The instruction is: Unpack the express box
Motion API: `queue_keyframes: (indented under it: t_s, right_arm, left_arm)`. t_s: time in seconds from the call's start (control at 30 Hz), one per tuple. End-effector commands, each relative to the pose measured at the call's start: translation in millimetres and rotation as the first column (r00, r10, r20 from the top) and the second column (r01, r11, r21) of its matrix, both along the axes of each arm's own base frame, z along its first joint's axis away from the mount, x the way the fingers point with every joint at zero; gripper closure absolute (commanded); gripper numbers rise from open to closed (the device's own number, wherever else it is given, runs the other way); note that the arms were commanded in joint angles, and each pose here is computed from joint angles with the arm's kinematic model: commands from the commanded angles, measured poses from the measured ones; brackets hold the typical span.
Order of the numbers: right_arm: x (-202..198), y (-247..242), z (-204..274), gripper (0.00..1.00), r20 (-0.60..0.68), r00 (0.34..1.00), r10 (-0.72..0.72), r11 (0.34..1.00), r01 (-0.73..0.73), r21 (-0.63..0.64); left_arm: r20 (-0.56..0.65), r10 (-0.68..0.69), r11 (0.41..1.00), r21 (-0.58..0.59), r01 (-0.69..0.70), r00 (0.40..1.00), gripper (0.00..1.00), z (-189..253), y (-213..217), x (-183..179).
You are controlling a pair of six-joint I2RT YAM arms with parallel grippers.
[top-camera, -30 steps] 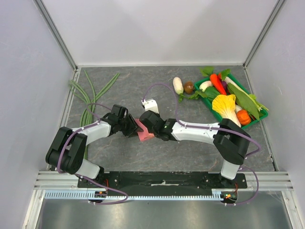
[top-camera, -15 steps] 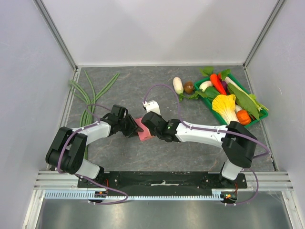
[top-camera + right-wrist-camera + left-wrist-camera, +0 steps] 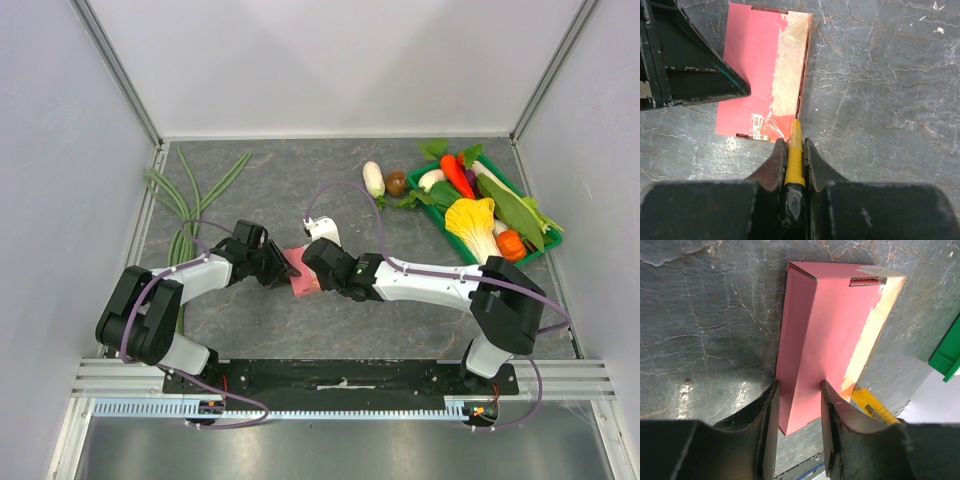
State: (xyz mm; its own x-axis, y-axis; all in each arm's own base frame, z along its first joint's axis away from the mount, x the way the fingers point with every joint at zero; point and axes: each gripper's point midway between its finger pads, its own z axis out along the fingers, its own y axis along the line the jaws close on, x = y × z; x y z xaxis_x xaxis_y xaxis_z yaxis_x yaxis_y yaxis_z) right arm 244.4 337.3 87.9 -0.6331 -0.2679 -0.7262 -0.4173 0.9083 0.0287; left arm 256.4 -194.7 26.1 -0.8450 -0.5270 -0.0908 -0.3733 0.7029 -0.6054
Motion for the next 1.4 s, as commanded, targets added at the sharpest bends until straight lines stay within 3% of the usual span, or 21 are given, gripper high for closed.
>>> queue_keyframes:
  t_s: [0.0, 0.13, 0.27, 0.37, 0.43, 0.63, 0.73, 1.23, 1.37]
  right_arm:
    - [-20.1, -6.1, -22.9, 1.00, -0.093, 0.995, 0.019, 0.999, -0.023, -0.043]
    - [-16.2, 0.3, -24.4, 1.00, -0.091, 0.996, 0.012, 0.999, -0.016, -0.038]
    - [-8.8, 10.9, -10.1, 1.00, -0.060, 0.998, 0.018, 1.000, -0.019, -0.015]
    - [-1.7, 19.9, 3.1, 1.00, -0.034, 0.999, 0.025, 1.000, -0.025, 0.005]
    - [0.7, 25.7, 12.7, 1.00, -0.028, 0.999, 0.031, 0.999, -0.031, 0.024]
    - [-8.4, 27.0, 29.2, 1.00, -0.055, 0.997, 0.054, 0.997, -0.051, 0.061]
    - [-14.2, 23.3, 28.9, 1.00, -0.079, 0.995, 0.060, 0.997, -0.056, 0.057]
    - [-24.1, 3.2, -9.3, 1.00, -0.186, 0.982, 0.018, 0.999, -0.025, -0.032]
    - [-12.5, 6.0, 19.2, 1.00, -0.112, 0.994, -0.001, 1.000, 0.002, 0.014]
  left_arm:
    - [-0.063, 0.077, 0.994, 0.088, -0.071, 0.995, 0.79, -25.3, 19.7, -9.0]
    - [-0.070, 0.052, 0.997, 0.062, -0.048, 0.996, 0.76, -25.0, 15.3, -13.5]
    - [-0.061, 0.032, 0.999, 0.030, -0.030, 0.998, 0.60, -23.2, 11.7, -17.1]
    - [-0.055, 0.025, 1.000, 0.013, -0.024, 0.998, 0.56, -23.1, 10.0, -18.8]
    - [-0.055, 0.025, 1.000, 0.013, -0.024, 0.998, 0.57, -23.8, 9.8, -18.3]
    - [-0.073, 0.050, 0.998, 0.031, -0.048, 0.996, 0.73, -29.9, 11.2, -14.1]
    - [-0.087, 0.064, 0.997, 0.038, -0.061, 0.994, 0.75, -33.2, 12.4, -14.7]
    - [-0.105, 0.099, 0.994, 0.061, -0.093, 0.990, 0.78, -39.9, 17.2, -17.3]
    - [-0.095, 0.082, 0.995, 0.063, -0.076, 0.992, 0.78, -39.2, 17.3, -16.6]
